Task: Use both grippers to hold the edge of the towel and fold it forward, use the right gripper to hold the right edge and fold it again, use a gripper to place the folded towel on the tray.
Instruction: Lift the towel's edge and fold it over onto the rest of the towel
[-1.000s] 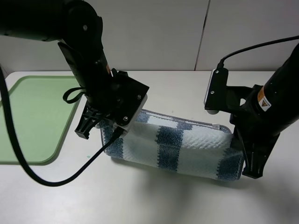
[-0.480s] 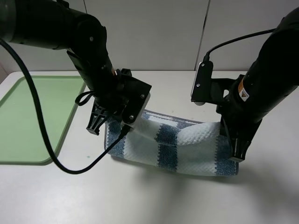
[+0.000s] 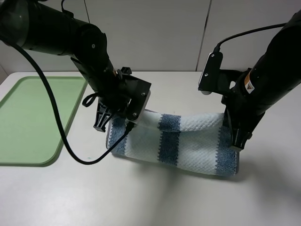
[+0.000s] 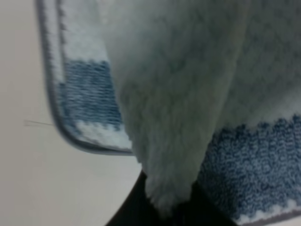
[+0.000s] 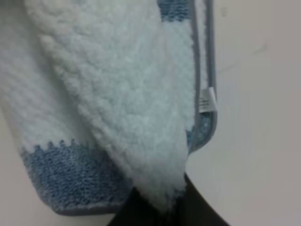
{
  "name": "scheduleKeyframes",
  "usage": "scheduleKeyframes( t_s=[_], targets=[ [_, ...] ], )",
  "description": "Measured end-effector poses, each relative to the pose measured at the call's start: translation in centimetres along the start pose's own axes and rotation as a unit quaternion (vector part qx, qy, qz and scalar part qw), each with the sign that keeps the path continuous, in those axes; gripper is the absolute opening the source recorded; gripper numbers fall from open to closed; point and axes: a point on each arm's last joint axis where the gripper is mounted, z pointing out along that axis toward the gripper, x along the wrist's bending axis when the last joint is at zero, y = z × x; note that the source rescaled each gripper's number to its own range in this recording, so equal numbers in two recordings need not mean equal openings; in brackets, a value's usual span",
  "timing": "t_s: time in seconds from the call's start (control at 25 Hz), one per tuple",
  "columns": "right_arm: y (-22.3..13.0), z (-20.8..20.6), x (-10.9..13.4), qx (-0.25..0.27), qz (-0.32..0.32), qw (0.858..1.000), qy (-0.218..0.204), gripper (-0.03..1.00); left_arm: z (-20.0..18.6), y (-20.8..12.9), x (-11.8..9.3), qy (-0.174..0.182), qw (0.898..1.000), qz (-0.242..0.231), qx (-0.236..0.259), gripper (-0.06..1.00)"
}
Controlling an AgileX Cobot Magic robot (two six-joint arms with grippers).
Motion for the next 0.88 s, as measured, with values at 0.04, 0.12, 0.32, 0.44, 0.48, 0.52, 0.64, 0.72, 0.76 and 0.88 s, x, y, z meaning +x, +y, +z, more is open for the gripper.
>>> scheduleKeyframes(
  t_s=[0.04,0.12,0.32,0.44,0.48,0.52,0.64,0.72,0.76,0.88],
  targets=[
    [0.0,0.0,-0.1,-0.003,0.001,1.0,-0.001,0.0,0.0,0.0,0.2,0.01,1.0,-0.001,-0.003,0.0],
    [0.1,0.0,-0.1,-0.005,0.001,1.0,-0.002,0.0,0.0,0.1,0.5,0.027,1.0,0.0,-0.008,0.0],
    [0.3,0.0,-0.2,-0.016,-0.003,1.0,-0.01,0.0,0.0,0.2,1.0,0.051,0.999,0.0,-0.016,0.0],
    [0.4,0.0,-0.3,-0.022,-0.005,1.0,-0.013,0.0,0.1,0.2,1.0,0.056,0.998,0.0,-0.017,0.0],
    [0.4,0.0,-0.3,-0.022,-0.005,1.0,-0.014,0.0,0.1,0.2,1.0,0.056,0.998,0.0,-0.017,0.0],
    [0.4,0.0,-0.3,-0.022,-0.007,1.0,-0.016,0.0,0.1,0.2,1.0,0.056,0.998,0.0,-0.017,0.0],
    [0.3,0.0,-0.4,-0.017,-0.013,1.0,-0.02,0.04,0.1,0.2,1.0,0.056,0.998,-0.014,-0.018,0.04],
    [0.1,0.0,-0.4,-0.005,-0.011,1.0,-0.018,0.31,0.1,0.2,1.1,0.056,0.997,-0.042,-0.02,0.17],
    [-0.1,0.0,-0.3,0.003,-0.006,1.0,-0.017,0.56,0.1,0.2,1.1,0.055,0.997,-0.054,-0.02,0.27],
    [-0.2,0.0,-0.5,0.01,0.006,1.0,-0.025,0.9,0.1,0.3,1.2,0.066,0.995,-0.077,-0.026,0.71]
  ],
)
